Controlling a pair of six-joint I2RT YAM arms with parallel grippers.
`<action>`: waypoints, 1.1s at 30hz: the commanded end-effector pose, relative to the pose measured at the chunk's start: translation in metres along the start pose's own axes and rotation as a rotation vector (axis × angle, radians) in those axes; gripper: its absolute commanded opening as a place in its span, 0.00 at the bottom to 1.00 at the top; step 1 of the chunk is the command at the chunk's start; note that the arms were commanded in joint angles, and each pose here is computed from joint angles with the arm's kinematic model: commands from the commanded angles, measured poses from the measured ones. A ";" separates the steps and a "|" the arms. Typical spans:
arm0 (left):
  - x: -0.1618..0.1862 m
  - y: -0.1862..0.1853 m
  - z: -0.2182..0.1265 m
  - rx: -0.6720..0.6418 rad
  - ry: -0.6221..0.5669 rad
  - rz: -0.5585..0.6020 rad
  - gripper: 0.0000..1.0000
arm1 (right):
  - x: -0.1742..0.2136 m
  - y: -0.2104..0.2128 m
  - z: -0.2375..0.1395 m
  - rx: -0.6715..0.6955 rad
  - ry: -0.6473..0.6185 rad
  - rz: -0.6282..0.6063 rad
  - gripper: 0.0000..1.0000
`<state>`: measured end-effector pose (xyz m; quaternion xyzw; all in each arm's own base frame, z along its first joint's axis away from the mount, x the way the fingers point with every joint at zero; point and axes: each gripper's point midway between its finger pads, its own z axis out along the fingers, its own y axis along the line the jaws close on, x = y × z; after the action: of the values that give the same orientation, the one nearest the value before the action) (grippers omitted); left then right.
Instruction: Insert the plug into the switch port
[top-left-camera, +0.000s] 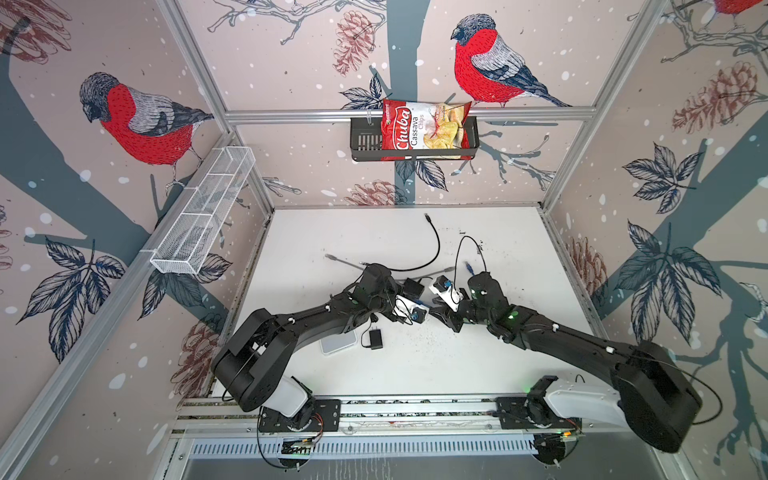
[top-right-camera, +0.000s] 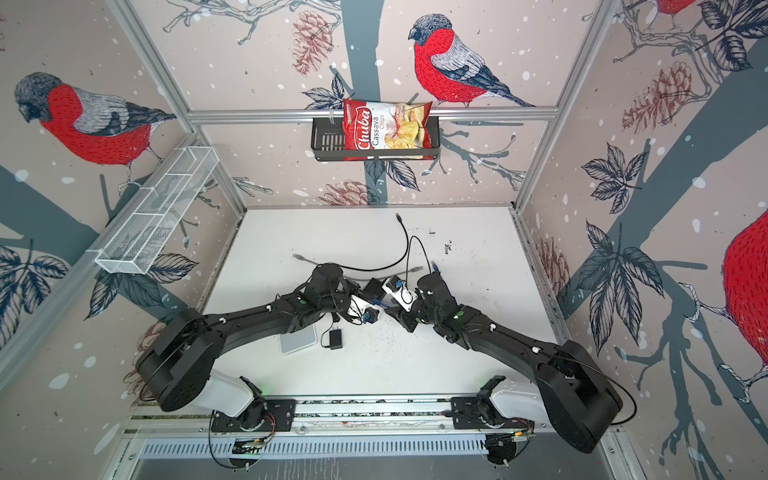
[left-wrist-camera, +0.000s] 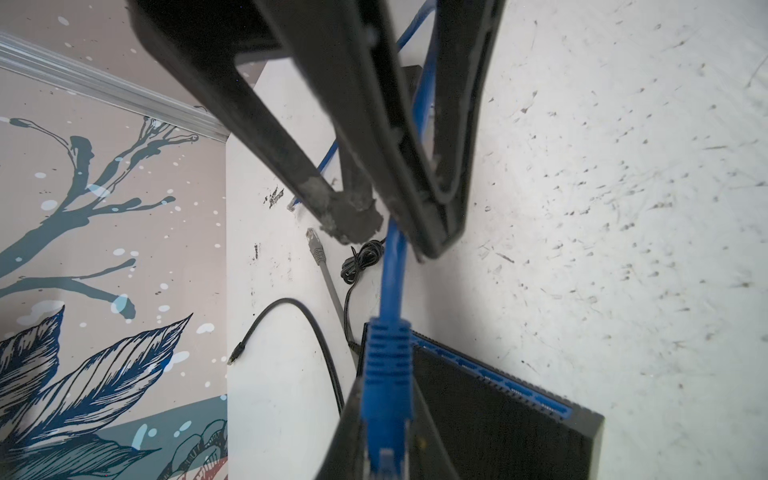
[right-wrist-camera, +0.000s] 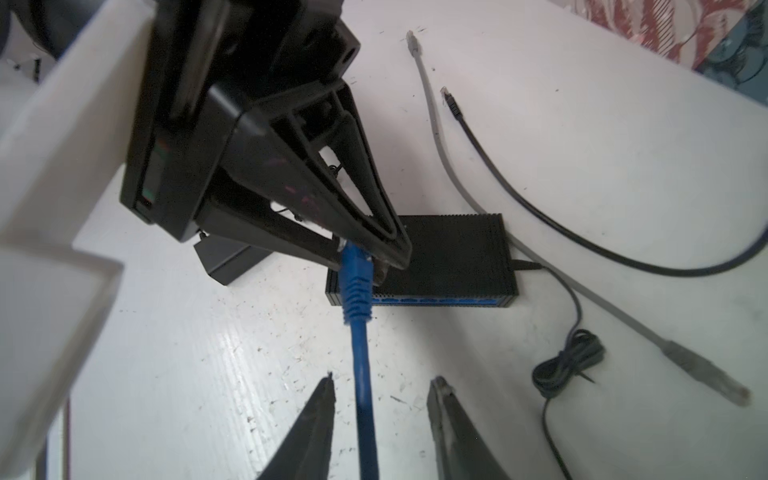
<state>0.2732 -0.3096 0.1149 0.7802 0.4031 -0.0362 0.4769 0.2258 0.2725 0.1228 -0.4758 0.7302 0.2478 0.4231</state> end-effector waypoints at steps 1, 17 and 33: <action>-0.008 -0.001 -0.003 0.019 -0.039 -0.038 0.04 | -0.023 -0.003 -0.009 0.089 -0.148 -0.181 0.41; -0.032 -0.003 -0.010 0.044 -0.160 -0.085 0.05 | -0.039 0.017 -0.033 0.163 -0.389 -0.424 0.38; -0.041 -0.002 -0.013 0.055 -0.196 -0.088 0.05 | -0.047 0.026 -0.008 0.096 -0.382 -0.436 0.35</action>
<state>0.2448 -0.3208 0.1332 0.7693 0.3942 -0.1297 0.4857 0.2073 0.2936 0.1518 -0.5482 0.5498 0.1952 0.5993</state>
